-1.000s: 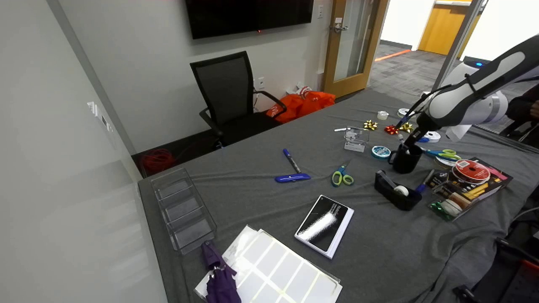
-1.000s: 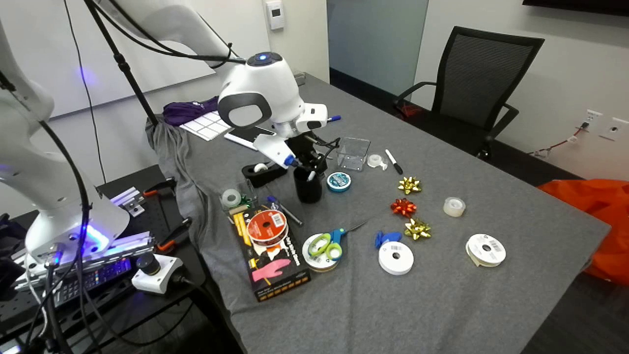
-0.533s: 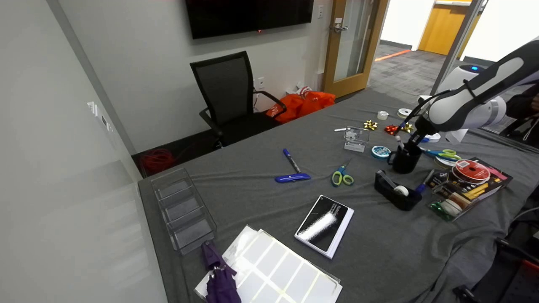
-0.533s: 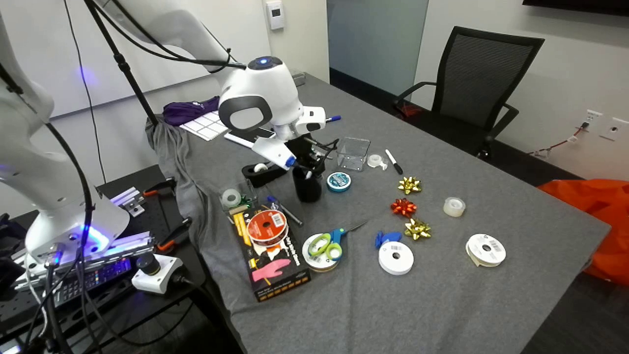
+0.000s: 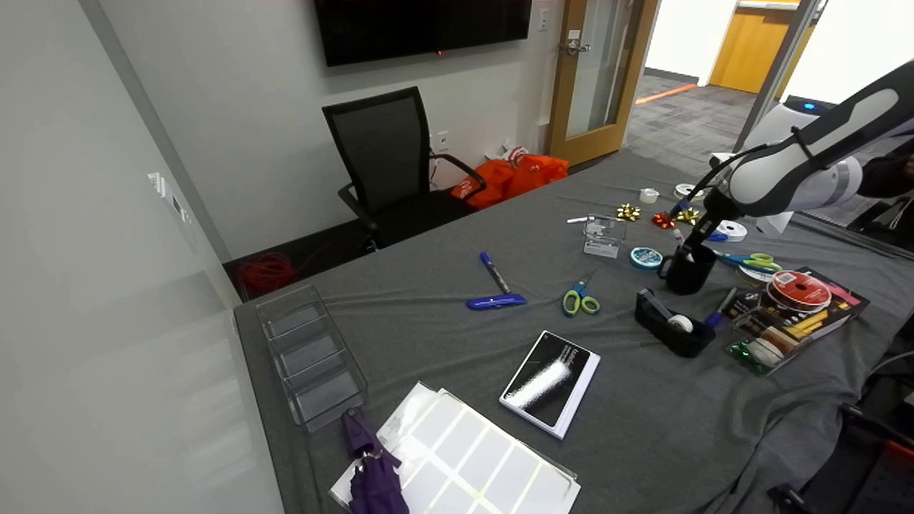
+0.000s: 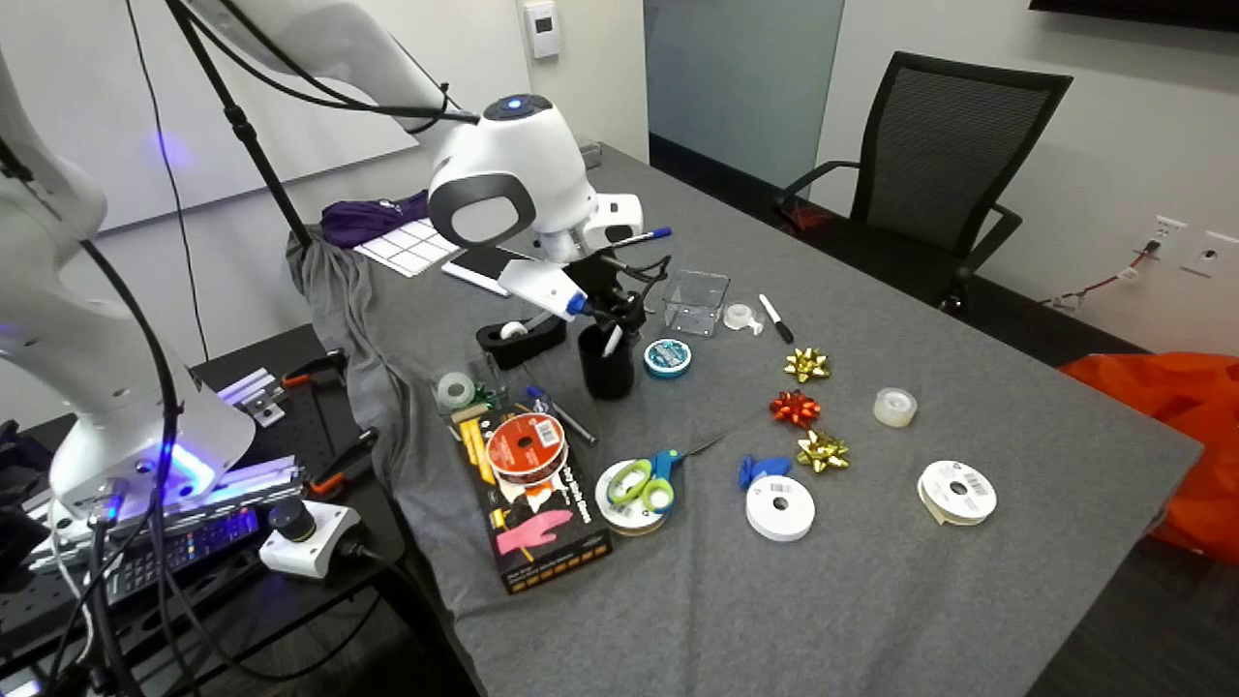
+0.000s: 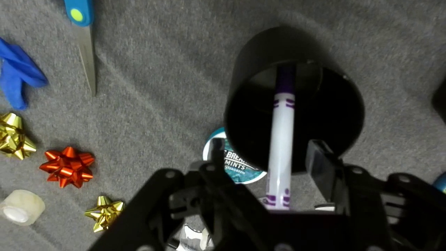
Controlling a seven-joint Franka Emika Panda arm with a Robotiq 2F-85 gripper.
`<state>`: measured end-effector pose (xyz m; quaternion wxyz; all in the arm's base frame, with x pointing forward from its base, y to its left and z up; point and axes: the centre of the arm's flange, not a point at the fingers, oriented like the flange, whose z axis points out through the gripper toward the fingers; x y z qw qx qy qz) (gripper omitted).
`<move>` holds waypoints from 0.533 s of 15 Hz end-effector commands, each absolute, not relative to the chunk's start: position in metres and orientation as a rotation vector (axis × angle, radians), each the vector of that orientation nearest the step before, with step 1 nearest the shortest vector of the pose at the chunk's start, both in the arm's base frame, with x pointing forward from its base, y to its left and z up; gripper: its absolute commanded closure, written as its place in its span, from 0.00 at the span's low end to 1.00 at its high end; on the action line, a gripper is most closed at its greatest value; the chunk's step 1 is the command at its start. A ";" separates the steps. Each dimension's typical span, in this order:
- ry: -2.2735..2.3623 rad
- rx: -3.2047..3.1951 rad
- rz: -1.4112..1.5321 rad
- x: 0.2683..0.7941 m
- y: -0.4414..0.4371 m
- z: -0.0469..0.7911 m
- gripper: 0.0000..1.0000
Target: Take the marker out of the black mug.
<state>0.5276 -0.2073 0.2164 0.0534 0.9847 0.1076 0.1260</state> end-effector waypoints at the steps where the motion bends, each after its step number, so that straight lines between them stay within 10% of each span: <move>1: 0.372 2.992 0.415 0.519 -0.207 0.229 0.28; 6: 0.381 3.019 0.447 0.524 -0.194 0.224 0.22; 7: 0.376 3.026 0.459 0.525 -0.192 0.223 0.47; 8: 0.377 3.031 0.468 0.526 -0.191 0.222 0.49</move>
